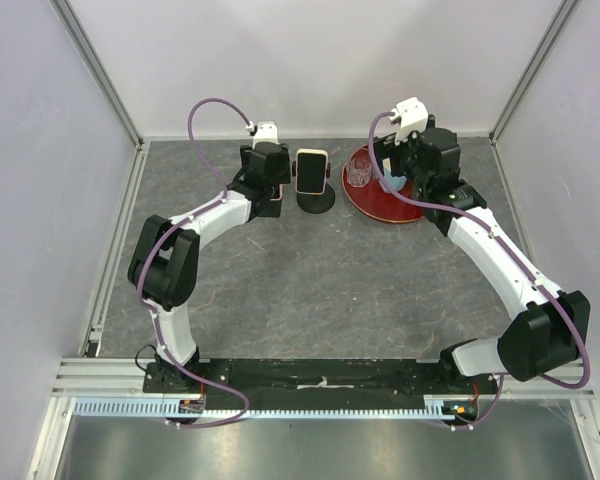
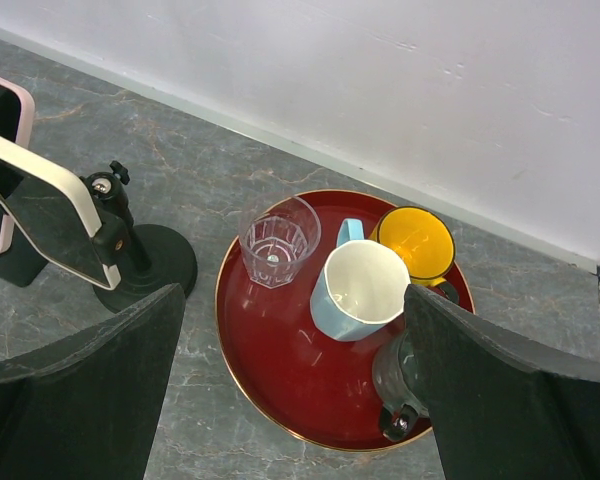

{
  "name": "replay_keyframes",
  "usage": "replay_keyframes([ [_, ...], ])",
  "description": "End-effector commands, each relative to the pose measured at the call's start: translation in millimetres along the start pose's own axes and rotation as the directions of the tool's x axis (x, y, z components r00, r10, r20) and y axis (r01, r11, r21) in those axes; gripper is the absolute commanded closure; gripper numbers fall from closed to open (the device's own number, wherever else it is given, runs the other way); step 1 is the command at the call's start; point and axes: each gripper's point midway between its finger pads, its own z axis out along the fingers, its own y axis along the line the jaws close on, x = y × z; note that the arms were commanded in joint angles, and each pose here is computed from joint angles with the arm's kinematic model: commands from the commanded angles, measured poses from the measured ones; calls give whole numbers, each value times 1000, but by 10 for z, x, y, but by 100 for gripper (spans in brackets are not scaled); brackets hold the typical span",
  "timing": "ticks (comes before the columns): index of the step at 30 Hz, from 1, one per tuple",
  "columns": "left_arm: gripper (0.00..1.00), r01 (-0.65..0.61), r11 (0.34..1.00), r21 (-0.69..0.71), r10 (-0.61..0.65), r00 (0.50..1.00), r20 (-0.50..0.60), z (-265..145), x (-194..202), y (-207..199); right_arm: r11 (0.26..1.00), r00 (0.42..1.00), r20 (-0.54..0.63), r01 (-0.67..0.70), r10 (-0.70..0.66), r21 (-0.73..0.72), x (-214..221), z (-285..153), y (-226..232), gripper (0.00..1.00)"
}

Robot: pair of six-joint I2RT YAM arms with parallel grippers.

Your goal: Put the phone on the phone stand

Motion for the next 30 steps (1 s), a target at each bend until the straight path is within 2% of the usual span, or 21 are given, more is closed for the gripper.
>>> replay_keyframes([
  [1, 98, 11, 999, 36, -17, 989, 149, -114, -469, -26, 1000, 999, 51, -6, 6, 6, -140, -6, -32, 2],
  [17, 98, 0, 993, 118, -26, 975, 220, -251, -770, -18, 1000, 999, 51, -9, 9, -5, -141, -2, -12, 2],
  [30, 98, 22, 991, 130, -49, 978, 202, -230, -617, 54, 1000, 999, 50, -10, 10, -11, -139, -2, 0, 2],
])
